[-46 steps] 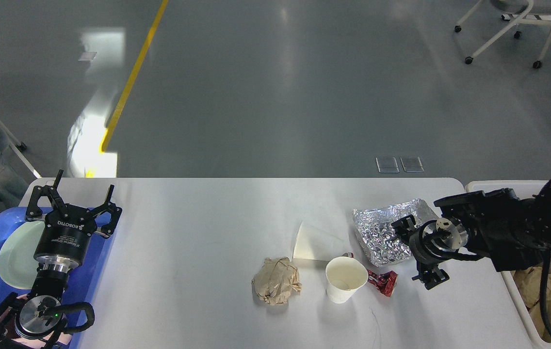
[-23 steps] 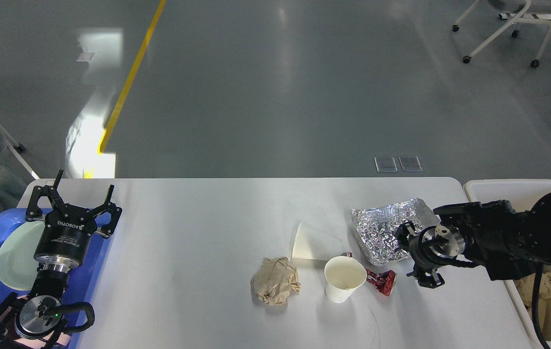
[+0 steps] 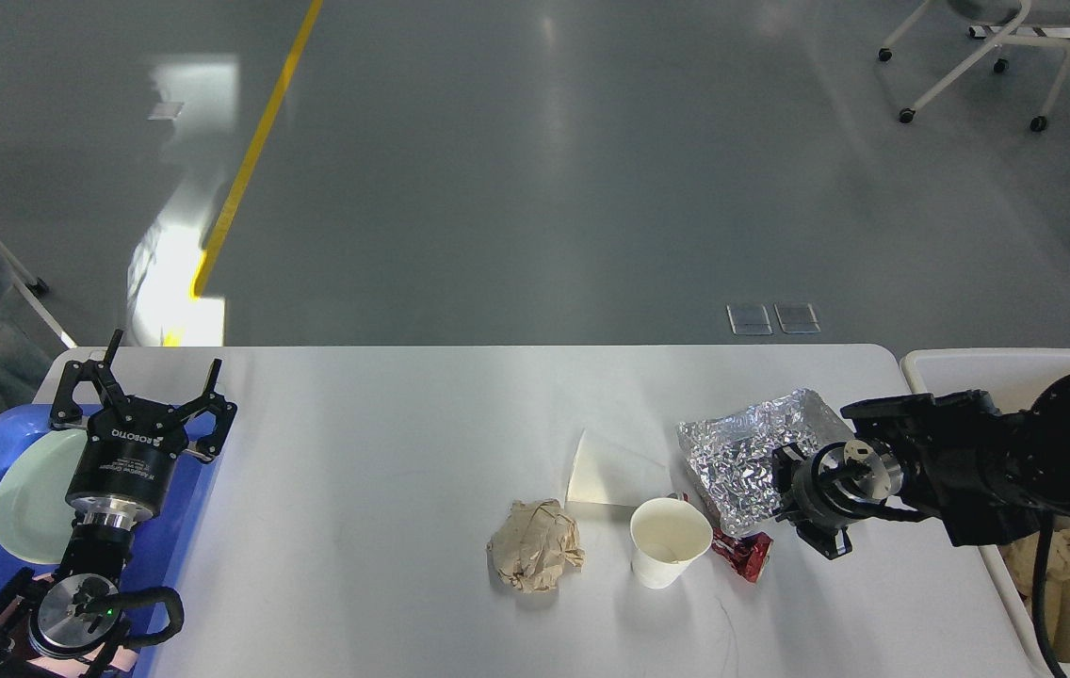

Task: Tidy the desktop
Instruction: 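Close the right gripper on the edge of the foil sheet, then lift the foil sheet and carry it into the white bin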

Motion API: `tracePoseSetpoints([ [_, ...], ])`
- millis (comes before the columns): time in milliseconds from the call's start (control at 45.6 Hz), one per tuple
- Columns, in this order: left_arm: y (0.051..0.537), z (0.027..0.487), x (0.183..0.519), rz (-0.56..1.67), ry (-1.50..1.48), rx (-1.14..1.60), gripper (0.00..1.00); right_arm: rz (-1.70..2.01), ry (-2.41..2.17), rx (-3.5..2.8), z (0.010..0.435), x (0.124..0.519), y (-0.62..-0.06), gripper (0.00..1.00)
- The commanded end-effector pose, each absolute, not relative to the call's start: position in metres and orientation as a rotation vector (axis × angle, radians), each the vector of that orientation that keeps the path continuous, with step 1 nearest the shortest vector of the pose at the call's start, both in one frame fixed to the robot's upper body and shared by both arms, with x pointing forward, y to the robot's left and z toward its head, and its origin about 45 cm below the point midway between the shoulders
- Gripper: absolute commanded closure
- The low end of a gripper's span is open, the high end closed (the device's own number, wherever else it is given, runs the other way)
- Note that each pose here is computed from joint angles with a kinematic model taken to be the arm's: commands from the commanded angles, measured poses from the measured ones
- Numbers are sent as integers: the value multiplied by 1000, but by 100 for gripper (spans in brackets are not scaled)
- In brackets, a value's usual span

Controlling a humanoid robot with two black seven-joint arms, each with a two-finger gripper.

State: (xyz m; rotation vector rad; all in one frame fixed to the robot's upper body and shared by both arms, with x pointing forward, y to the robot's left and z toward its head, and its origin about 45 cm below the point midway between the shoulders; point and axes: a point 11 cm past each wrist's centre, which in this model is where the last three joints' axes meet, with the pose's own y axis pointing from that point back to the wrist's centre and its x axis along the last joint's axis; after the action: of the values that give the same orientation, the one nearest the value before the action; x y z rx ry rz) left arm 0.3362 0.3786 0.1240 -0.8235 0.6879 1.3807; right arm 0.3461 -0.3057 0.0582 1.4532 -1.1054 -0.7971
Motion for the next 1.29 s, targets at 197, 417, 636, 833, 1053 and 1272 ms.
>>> tracePoseSetpoints([
  [197,378,124,336,1381,688,-824,3,-786,-1121,1449,74,355,-316,100],
  [417,378,124,336,1381,688,-824,3,-793,-1093,1472,124,361,-342,100],
  [636,378,124,336,1381,688,-824,3,-793,-1011,1553,200,363,-354,100],
  [833,378,124,336,1381,688,-824,3,-756,-915,1580,264,345,-342,100],
  [1053,378,124,336,1381,688,-824,3,-692,-865,1585,296,331,-331,100],
  [1272,379,124,336,1382,689,-823,3,-690,-879,1576,295,332,-334,100],
])
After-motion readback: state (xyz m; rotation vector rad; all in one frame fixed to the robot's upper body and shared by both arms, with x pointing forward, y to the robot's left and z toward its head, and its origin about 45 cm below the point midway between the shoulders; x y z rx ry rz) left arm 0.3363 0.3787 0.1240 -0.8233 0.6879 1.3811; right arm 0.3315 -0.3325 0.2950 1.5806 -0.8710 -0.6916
